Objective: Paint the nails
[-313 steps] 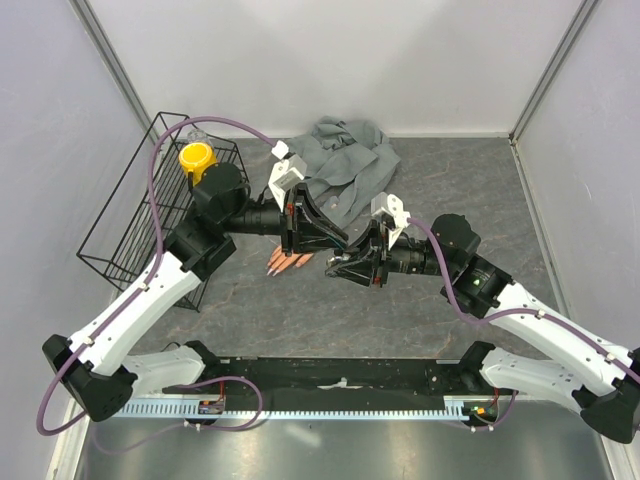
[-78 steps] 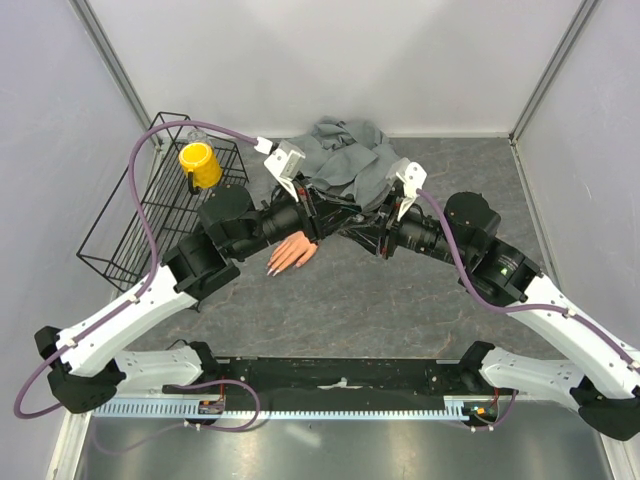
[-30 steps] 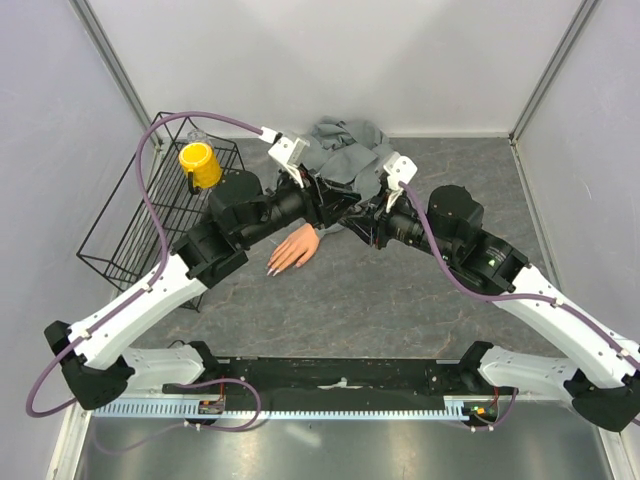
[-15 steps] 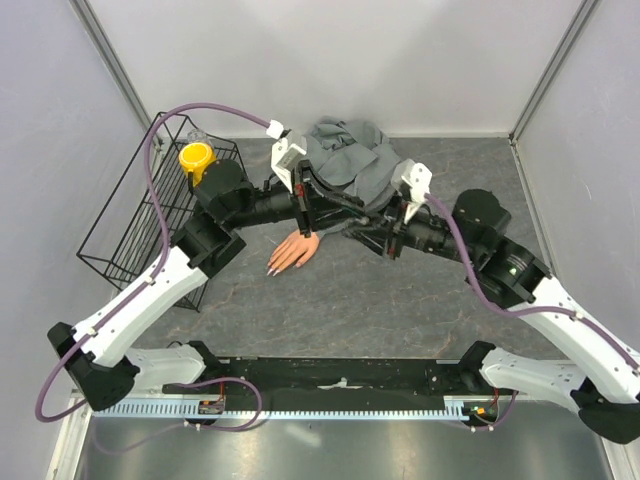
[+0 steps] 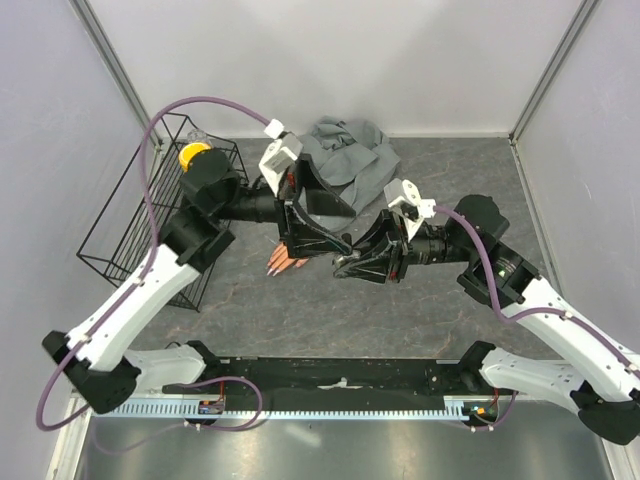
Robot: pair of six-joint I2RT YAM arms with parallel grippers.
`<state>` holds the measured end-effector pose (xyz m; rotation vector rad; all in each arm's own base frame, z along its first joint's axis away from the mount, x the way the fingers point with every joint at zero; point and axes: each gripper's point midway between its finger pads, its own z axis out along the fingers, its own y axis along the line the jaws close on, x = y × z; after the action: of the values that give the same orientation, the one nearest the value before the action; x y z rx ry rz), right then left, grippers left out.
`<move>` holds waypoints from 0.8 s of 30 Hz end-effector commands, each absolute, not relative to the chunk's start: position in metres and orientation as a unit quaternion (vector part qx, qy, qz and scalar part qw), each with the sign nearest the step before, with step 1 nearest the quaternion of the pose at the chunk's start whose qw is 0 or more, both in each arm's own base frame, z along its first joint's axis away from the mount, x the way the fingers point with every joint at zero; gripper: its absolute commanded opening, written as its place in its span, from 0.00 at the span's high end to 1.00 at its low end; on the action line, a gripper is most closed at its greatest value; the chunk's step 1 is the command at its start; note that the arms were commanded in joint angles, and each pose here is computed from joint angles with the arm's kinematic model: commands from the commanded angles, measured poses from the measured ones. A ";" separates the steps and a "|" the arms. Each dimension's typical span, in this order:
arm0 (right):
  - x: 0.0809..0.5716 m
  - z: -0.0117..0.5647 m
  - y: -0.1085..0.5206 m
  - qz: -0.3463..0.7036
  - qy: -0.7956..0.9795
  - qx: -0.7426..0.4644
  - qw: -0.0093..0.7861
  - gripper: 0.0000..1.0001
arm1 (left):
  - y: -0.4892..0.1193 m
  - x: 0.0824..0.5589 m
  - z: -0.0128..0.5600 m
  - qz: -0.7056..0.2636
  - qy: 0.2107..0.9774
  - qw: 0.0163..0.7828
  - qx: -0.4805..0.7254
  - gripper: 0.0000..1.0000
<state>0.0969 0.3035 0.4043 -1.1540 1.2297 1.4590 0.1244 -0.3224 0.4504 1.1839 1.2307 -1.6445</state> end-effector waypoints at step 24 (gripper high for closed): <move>0.211 0.397 0.300 0.392 0.631 -0.353 0.569 1.00 | -0.309 0.220 0.436 -0.434 0.675 0.561 0.202 0.50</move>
<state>0.2082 0.3069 0.3582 -0.8885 1.5801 0.9451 0.2190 -0.3044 0.4318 0.4672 1.6036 -1.0504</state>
